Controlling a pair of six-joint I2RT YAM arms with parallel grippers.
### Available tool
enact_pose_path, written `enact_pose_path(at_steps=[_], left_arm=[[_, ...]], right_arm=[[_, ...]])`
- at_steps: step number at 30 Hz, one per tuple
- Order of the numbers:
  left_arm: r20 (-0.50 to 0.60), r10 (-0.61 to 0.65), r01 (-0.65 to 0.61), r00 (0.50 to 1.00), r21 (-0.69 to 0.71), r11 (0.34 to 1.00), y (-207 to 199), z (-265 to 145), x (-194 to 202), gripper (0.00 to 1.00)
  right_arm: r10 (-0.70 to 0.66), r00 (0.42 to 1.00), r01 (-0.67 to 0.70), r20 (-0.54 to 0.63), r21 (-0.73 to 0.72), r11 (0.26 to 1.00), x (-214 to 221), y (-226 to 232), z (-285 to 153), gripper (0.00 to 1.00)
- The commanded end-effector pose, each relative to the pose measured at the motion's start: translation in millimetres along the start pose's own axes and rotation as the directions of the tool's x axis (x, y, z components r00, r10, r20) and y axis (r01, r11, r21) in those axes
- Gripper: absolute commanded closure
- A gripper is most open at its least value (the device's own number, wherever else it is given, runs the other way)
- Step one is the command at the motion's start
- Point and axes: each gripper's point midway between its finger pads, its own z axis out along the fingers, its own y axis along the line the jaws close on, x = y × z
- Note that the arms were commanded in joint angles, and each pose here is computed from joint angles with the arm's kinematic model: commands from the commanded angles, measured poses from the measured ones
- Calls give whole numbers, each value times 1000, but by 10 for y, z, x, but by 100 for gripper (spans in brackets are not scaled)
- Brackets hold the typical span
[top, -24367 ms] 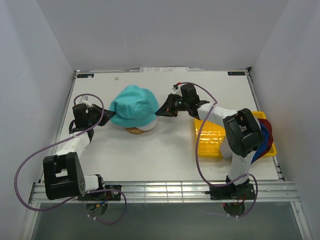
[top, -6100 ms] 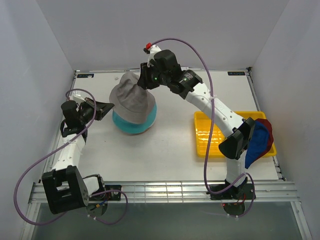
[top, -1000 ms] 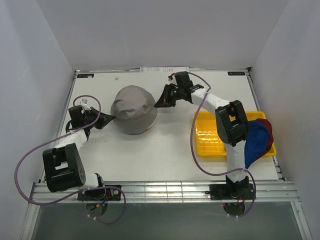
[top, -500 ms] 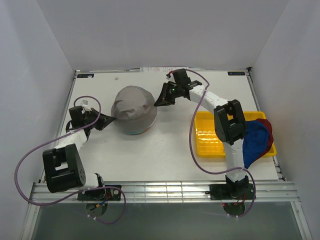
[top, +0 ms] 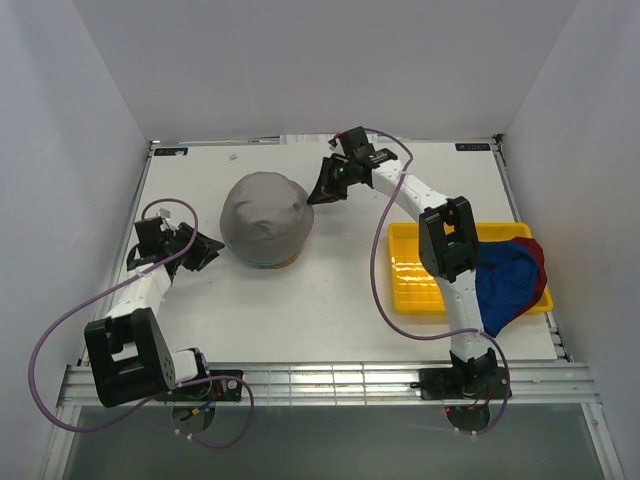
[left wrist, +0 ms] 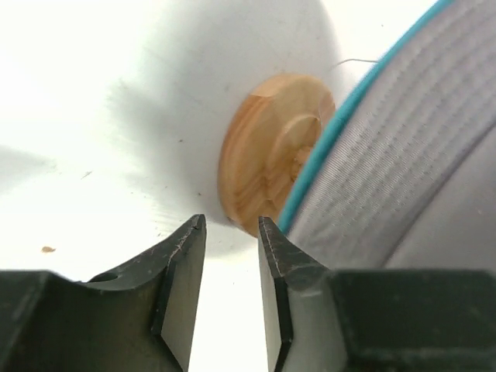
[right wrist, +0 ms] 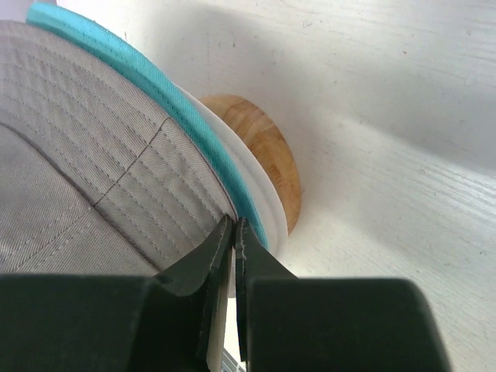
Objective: Stack the hats
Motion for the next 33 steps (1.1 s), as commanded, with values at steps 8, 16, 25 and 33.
enact_pose_path(at_steps=[8, 16, 25, 33], left_arm=[[137, 70, -80, 988, 72, 994, -524, -271, -462, 47], [186, 55, -88, 981, 173, 981, -872, -218, -779, 37], [109, 42, -72, 993, 285, 956, -998, 126, -900, 30], [50, 24, -39, 998, 345, 938, -958, 234, -756, 29]], right_arm=[[-53, 996, 49, 70, 55, 997, -261, -132, -30, 92], [-114, 986, 114, 125, 10, 993, -403, 50, -111, 92], [-148, 979, 159, 140, -70, 985, -434, 181, -83, 91], [-163, 974, 181, 158, -112, 977, -484, 260, -59, 87]])
